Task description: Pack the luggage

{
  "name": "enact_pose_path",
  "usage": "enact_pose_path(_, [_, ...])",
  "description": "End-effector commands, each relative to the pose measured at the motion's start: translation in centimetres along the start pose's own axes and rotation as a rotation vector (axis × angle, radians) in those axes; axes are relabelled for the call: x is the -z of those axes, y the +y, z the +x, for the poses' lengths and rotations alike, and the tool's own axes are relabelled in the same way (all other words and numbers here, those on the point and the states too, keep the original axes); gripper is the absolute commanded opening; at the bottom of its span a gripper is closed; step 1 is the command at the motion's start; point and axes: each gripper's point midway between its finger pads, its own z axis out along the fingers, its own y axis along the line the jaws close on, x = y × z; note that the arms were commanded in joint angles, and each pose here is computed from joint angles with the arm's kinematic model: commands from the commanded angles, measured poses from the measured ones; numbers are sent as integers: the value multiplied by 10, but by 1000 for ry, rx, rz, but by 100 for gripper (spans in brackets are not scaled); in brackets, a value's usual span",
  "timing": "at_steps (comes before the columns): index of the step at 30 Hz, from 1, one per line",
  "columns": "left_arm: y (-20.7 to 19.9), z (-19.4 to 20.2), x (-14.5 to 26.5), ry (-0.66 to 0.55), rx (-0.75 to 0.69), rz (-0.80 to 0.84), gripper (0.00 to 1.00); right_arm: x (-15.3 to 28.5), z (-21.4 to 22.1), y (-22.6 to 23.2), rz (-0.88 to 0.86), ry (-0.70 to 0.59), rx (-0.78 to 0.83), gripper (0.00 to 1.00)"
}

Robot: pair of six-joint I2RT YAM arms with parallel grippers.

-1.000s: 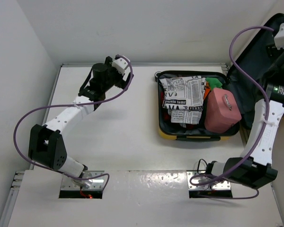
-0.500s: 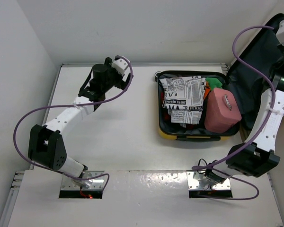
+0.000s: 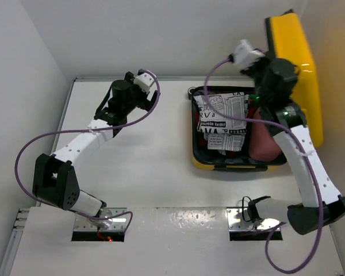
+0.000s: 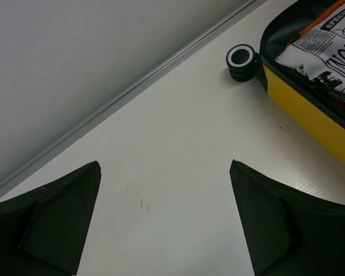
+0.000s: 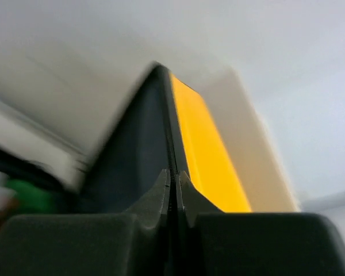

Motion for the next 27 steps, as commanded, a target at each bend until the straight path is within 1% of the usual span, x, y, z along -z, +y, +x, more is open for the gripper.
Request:
enact_pose_path(1, [10,-21,13,-53,19,-61,100,21,-66,96,-306,-146,-87,19])
enact_pose_path(2, [10,-16,13,-41,20,-70,100,59,-102,147,-488,-213,-124,32])
enact_pose_path(3, [12,-15,13,-37,33,-83,100,73,-119,157,-544,-254,-153,44])
enact_pose_path(4, [16,-14,14,-30,46,-110,100,95,-139,170,-659,-324,-169,60])
enact_pose_path(5, [22,-9,15,-14,48,-130,100,134,-172,195,-818,-386,-275,67])
enact_pose_path(6, [23,-9,15,-12,62,-140,100,148,-189,188,-868,-424,-323,71])
enact_pose_path(7, [32,-10,17,-7,79,-175,100,163,-210,180,-928,-476,-418,72])
enact_pose_path(8, [32,-10,17,-8,92,-175,100,173,-223,179,-956,-504,-450,72])
enact_pose_path(9, [33,-3,18,17,104,-177,100,175,-237,159,-933,-538,-531,74])
enact_pose_path(10, [33,-5,18,15,132,-178,100,171,-240,148,-921,-544,-594,74])
enact_pose_path(11, [38,-1,20,29,152,-196,100,168,-242,136,-888,-557,-626,74])
enact_pose_path(12, [41,8,19,51,174,-204,100,145,-234,112,-785,-526,-689,73])
enact_pose_path(13, [36,12,19,66,205,-187,100,130,-222,97,-697,-477,-710,71])
enact_pose_path(14, [38,13,19,64,222,-184,100,119,-213,82,-622,-461,-730,67])
enact_pose_path(15, [40,16,20,75,238,-184,100,80,-164,71,-426,-312,-707,65])
enact_pose_path(16, [42,17,20,72,268,-186,100,71,-146,62,-351,-273,-700,61])
enact_pose_path(17, [35,24,20,88,281,-160,100,64,-136,38,-249,-285,-723,56])
enact_pose_path(18, [37,24,20,87,294,-160,100,39,-68,41,-119,-111,-616,54])
enact_pose_path(19, [34,28,20,94,304,-150,100,32,-49,30,-44,-83,-615,52])
enact_pose_path(20, [30,30,21,103,317,-135,100,29,-13,10,42,-13,-583,50])
enact_pose_path(21, [30,30,21,103,317,-134,100,23,19,30,40,70,-542,49])
enact_pose_path(23, [31,33,22,112,331,-131,100,22,88,10,152,202,-516,47])
enact_pose_path(24, [29,40,20,133,333,-128,100,22,105,21,140,236,-501,47])
enact_pose_path(25, [27,39,20,131,343,-118,100,29,150,7,200,336,-501,46])
enact_pose_path(26, [27,39,20,131,343,-118,100,33,162,6,202,368,-502,46])
enact_pose_path(27, [27,39,20,131,343,-118,100,37,184,12,194,430,-505,46])
